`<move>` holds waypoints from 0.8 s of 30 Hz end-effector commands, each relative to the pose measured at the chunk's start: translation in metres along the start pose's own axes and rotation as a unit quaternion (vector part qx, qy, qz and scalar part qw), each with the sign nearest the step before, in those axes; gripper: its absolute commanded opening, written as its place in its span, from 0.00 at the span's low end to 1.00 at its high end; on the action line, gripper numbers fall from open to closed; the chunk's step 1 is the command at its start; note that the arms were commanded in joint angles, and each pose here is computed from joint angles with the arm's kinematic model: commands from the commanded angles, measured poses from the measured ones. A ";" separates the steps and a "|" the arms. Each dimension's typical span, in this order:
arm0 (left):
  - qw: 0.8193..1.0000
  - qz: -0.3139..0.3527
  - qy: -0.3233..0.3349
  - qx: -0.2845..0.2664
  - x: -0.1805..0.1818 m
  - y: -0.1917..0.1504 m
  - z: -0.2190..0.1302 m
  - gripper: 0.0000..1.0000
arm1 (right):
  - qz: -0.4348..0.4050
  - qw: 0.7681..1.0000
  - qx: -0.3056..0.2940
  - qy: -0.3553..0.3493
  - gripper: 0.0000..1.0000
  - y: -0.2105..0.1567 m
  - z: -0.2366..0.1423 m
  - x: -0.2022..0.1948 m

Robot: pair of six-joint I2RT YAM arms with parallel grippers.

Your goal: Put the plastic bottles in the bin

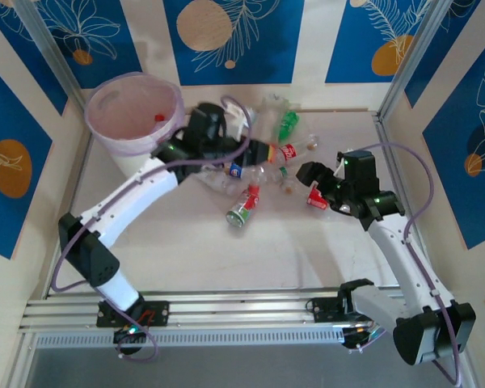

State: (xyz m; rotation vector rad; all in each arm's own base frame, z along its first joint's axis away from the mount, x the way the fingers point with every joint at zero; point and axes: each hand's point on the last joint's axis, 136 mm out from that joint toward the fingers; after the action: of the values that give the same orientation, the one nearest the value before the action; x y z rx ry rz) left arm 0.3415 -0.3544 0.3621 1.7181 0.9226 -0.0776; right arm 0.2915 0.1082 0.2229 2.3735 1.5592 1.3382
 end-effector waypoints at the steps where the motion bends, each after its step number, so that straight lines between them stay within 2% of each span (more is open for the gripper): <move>1: 0.998 0.028 0.052 -0.017 0.033 0.038 -0.032 0.37 | -0.007 1.000 0.030 0.007 0.94 -0.011 0.004 -0.001; 4: 0.991 0.025 0.107 -0.080 0.070 0.087 -0.068 0.29 | -0.012 0.999 0.042 0.008 0.94 -0.014 0.006 -0.002; 7: 0.971 0.022 0.186 -0.148 0.110 0.124 -0.114 0.20 | -0.015 0.999 0.049 0.008 0.94 -0.016 0.008 -0.002; 10: 0.940 0.012 0.273 -0.207 0.155 0.145 -0.164 0.11 | -0.019 0.998 0.053 0.007 0.94 -0.018 0.008 -0.004; 12: 0.916 0.011 0.332 -0.226 0.184 0.148 -0.195 0.08 | -0.021 0.998 0.055 0.006 0.94 -0.019 0.007 -0.005; 15: 0.892 0.006 0.402 -0.209 0.222 0.137 -0.223 0.04 | -0.023 0.998 0.055 0.005 0.94 -0.020 0.007 -0.007; 20: 0.861 0.005 0.484 -0.156 0.276 0.111 -0.244 0.00 | -0.024 0.998 0.061 0.008 0.93 -0.023 0.008 -0.009; 24: 0.856 0.002 0.503 -0.121 0.305 0.091 -0.239 0.00 | -0.025 0.998 0.061 0.006 0.93 -0.024 0.008 -0.011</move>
State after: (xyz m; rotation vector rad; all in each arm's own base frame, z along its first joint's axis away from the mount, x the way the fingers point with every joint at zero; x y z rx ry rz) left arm 0.5069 -0.0114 0.4069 1.3804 1.5243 0.9401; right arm 0.2848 0.1145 0.2058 2.3751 1.6972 1.2941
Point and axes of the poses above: each hand's point on the last joint's axis, 136 mm out from that joint toward the fingers, its own z axis out along the fingers, its own x axis along the line the jaws close on, y = z × x, and after that the axes turned 2 degrees about -z, right-handed
